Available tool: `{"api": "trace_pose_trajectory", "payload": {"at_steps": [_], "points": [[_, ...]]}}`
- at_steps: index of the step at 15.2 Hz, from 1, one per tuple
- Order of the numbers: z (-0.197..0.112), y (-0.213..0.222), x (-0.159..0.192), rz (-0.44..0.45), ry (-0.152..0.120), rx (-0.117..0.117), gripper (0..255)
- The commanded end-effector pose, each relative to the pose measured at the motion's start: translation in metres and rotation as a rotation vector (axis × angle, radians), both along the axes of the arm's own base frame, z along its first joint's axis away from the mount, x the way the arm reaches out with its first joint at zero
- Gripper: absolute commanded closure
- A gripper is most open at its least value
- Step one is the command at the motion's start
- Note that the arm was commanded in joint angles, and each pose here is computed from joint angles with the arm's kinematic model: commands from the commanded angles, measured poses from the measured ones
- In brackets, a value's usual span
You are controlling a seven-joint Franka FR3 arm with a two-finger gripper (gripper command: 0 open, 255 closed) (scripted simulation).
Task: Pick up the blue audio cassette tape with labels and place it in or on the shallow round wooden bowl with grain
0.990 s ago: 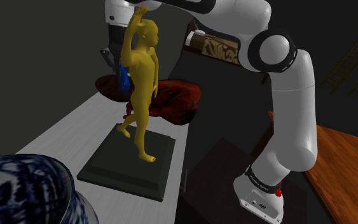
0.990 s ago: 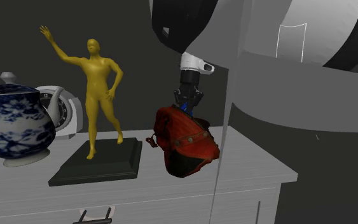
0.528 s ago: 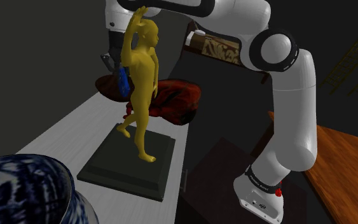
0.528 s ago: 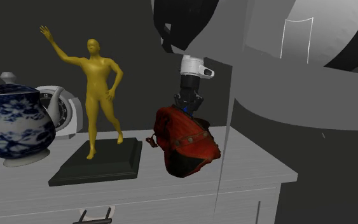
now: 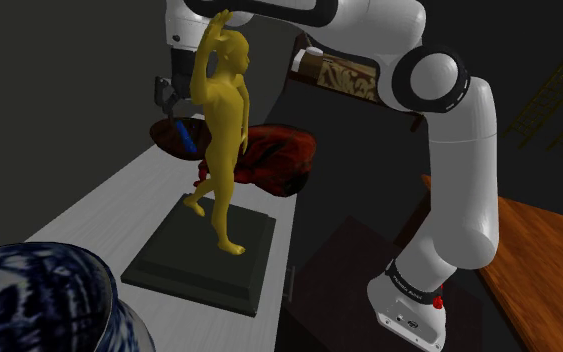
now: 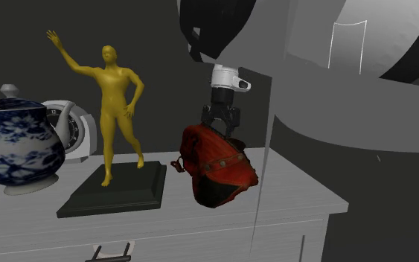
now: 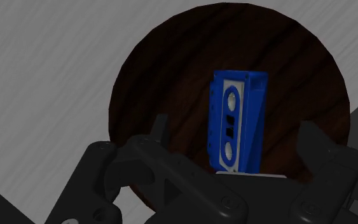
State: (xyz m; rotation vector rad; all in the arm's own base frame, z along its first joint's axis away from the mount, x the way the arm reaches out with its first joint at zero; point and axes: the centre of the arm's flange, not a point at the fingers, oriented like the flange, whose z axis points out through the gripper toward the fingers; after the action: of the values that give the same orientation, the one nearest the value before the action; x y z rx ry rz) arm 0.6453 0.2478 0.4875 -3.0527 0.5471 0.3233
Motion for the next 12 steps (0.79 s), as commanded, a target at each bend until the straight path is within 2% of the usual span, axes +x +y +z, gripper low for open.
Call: {"api": "trace_pose_trajectory", "payload": {"at_steps": [1,4,12], "points": [[0.013,-0.001,0.003,0.000,0.000,0.000,0],[0.049,-0.003,0.010,0.000,0.000,0.000,0],[0.049,-0.003,0.010,0.000,0.000,0.000,0]]}}
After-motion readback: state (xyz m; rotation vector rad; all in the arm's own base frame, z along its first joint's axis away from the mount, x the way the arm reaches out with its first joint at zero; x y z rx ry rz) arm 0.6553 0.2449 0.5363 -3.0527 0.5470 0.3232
